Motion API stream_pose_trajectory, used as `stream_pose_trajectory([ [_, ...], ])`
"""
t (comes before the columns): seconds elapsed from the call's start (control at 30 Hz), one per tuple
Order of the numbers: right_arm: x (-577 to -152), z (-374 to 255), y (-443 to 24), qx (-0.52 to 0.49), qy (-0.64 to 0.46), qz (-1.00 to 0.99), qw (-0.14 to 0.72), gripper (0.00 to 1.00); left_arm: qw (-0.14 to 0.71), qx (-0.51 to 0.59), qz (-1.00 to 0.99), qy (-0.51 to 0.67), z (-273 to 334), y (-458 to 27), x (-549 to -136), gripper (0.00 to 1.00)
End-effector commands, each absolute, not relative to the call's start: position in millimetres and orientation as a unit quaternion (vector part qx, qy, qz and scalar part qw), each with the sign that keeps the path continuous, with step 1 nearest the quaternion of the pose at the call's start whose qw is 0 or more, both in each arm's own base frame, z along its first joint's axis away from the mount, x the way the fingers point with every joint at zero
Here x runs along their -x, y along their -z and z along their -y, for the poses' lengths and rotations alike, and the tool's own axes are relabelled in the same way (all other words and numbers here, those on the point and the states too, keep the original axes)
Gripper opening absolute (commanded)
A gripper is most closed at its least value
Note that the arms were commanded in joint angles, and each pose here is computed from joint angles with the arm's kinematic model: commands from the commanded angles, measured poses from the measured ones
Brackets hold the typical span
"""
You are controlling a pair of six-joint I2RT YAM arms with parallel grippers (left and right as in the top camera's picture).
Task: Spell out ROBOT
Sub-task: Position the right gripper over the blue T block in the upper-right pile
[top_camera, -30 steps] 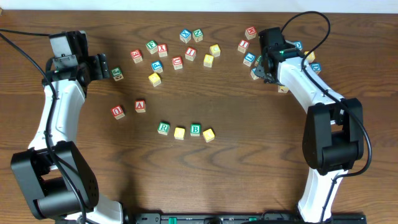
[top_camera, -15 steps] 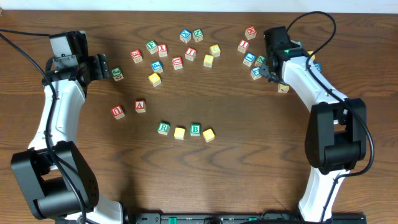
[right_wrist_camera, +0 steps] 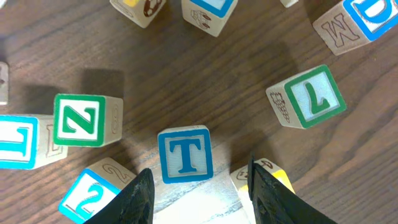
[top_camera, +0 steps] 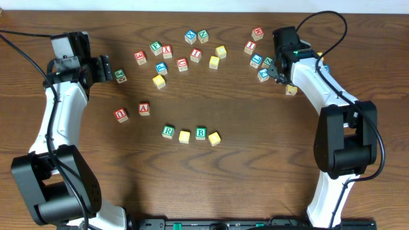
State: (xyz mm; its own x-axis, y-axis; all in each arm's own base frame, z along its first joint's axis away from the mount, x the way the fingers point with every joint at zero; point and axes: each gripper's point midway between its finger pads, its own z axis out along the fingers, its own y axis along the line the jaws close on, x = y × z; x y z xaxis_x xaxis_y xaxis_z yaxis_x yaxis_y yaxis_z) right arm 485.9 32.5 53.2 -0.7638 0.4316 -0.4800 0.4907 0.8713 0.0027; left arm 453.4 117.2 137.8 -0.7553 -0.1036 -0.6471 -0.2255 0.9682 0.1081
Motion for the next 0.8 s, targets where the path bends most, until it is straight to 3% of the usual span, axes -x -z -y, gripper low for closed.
stream_pose_trajectory([
  [0.0,-487,-29,-51,-0.252,0.070,-0.934,0.242,0.44,0.338,0.087,-0.933,-0.093,-119,-137,-453,0.91],
  [0.77,-487,-37,-37,-0.243,0.070,-0.939,0.234,0.46,0.338,0.087,-0.933,-0.093,-119,-137,-453,0.91],
])
